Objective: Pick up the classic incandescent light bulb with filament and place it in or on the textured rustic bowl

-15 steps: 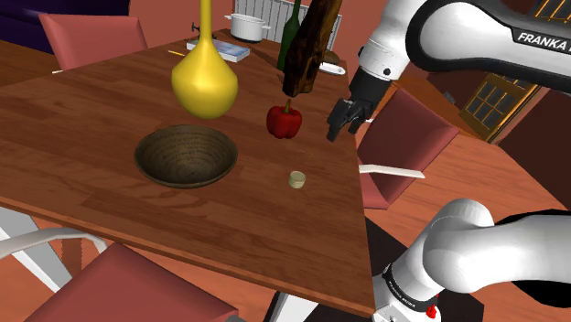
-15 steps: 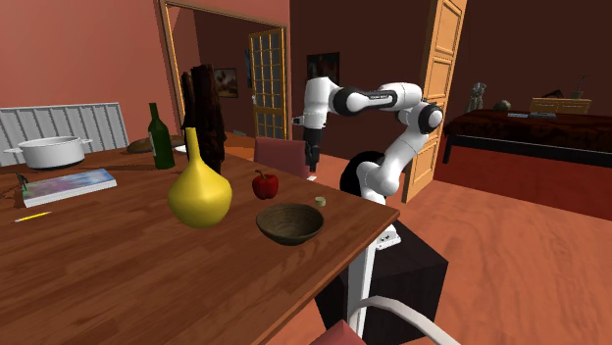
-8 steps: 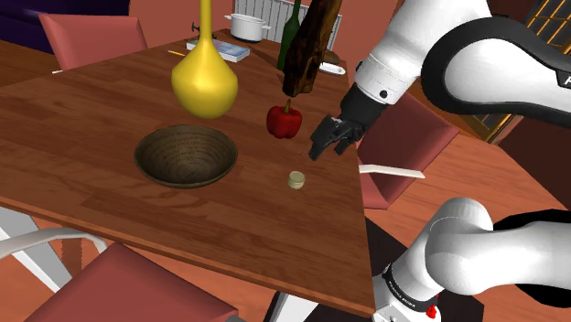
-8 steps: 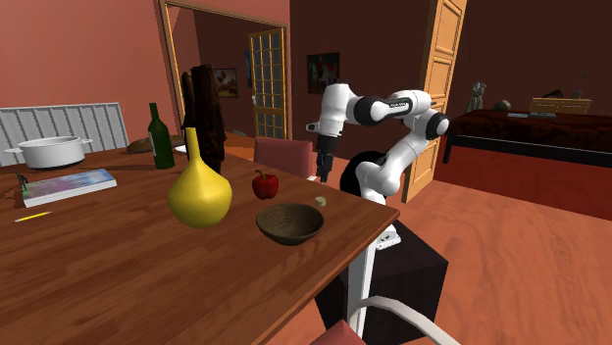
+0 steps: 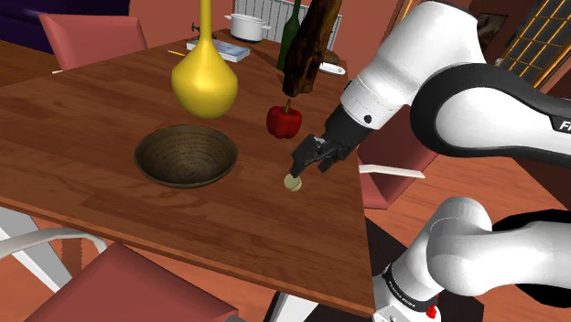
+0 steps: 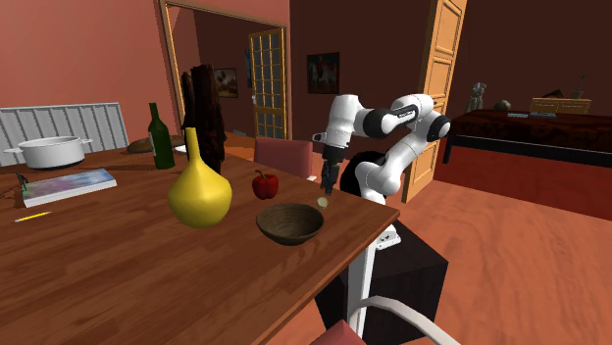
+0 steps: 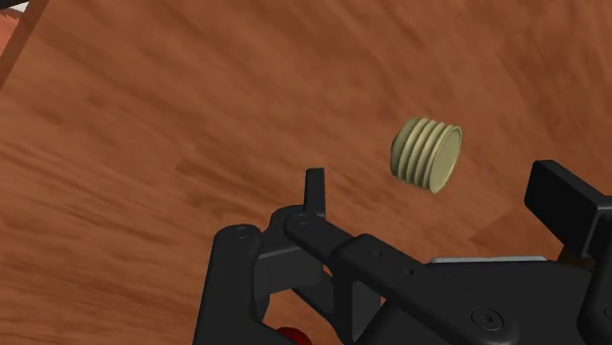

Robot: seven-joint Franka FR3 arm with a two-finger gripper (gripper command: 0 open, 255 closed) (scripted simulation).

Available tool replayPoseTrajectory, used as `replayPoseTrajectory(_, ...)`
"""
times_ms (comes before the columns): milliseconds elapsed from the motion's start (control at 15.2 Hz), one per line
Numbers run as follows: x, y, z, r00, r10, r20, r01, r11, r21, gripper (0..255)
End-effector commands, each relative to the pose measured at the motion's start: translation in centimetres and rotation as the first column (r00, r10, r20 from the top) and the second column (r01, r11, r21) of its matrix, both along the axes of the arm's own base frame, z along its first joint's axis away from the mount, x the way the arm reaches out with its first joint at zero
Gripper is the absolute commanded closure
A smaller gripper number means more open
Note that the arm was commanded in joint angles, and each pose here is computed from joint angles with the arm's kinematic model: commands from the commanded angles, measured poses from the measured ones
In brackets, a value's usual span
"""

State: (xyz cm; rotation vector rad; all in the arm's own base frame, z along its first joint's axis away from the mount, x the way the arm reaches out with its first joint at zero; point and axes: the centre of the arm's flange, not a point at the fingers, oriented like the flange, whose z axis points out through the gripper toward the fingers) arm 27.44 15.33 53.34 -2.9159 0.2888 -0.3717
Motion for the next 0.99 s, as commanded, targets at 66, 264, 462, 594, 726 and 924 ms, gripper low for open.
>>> replayPoseTrajectory(66,0.30,0.28,-1.55,1.000,-0.001,0.001,0.001,1.000,0.001,0)
replayPoseTrajectory(264,0.38,0.33,-1.84,1.000,-0.001,0.001,0.001,1.000,0.001,0)
replayPoseTrajectory(462,0.39,0.33,-1.84,1.000,-0.001,0.001,0.001,1.000,0.001,0)
replayPoseTrajectory(594,0.38,0.33,-1.83,1.000,-0.001,0.001,0.001,1.000,0.001,0)
replayPoseTrajectory(726,0.38,0.33,-1.83,1.000,-0.001,0.001,0.001,1.000,0.001,255)
replayPoseTrajectory(924,0.40,0.35,-1.83,1.000,-0.001,0.001,0.001,1.000,0.001,255)
